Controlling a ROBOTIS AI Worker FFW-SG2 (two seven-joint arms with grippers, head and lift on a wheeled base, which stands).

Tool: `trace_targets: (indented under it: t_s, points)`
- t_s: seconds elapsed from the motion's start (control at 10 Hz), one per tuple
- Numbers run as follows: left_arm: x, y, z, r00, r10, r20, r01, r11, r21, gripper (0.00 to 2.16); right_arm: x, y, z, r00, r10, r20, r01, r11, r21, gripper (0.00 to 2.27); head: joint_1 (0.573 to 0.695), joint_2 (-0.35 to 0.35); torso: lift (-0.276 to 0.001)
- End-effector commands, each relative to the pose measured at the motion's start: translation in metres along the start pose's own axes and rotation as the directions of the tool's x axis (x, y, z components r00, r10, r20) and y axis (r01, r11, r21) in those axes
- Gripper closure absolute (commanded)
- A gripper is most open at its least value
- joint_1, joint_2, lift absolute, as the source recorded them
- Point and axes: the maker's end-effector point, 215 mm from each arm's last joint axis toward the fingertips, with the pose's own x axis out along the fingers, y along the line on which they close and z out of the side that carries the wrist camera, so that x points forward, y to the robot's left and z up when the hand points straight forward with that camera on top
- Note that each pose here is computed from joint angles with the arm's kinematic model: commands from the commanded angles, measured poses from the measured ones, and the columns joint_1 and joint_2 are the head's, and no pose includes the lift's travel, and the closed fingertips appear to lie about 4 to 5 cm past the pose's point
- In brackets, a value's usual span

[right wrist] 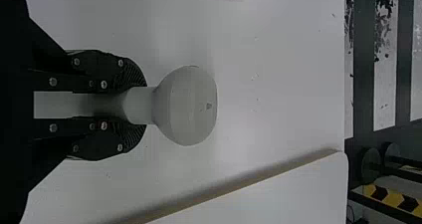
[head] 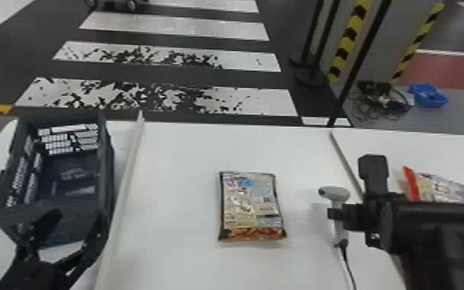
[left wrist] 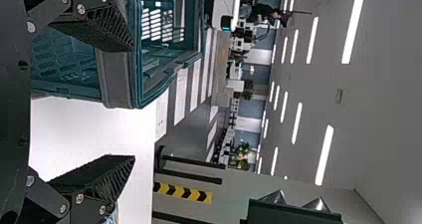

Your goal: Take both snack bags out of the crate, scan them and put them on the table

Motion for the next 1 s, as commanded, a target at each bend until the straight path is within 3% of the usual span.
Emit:
trace_targets:
  t_s: [0.0, 0.5, 0.6, 0.8, 0.9]
  points:
    - [0.000, 0.000, 0.000, 1.000, 0.000, 0.000, 0.000, 1.000, 0.001, 0.25, 0.001, -0.001, 0.001, 1.000, -0.008, -0.006, 0.008, 1.000, -0.017, 2.16, 0.695, -0.116, -0.093]
    - [0.000, 0.000, 0.001, 1.000, 0.000, 0.003, 0.000, 1.000, 0.002, 0.25, 0.007, 0.003, -0.002, 0.999, -0.008, -0.046, 0.006, 0.999, -0.048, 2.21, 0.695, -0.111, -0.092]
    - [0.000, 0.000, 0.000, 1.000, -0.001, 0.000, 0.001, 1.000, 0.001, 0.25, 0.008, 0.006, -0.002, 0.999, -0.003, -0.046, 0.000, 0.999, -0.049, 1.82, 0.695, -0.111, -0.092]
    - [-0.001, 0.000, 0.000, 1.000, -0.001, -0.001, 0.001, 1.000, 0.001, 0.25, 0.008, 0.010, -0.002, 0.999, -0.002, -0.043, -0.001, 0.998, -0.058, 0.05, 0.695, -0.108, -0.092]
    - [-0.001, 0.001, 0.000, 1.000, 0.001, -0.001, -0.001, 1.000, -0.001, 0.25, 0.007, 0.006, -0.001, 0.999, -0.015, -0.040, 0.013, 0.998, -0.060, 0.01, 0.695, -0.106, -0.092]
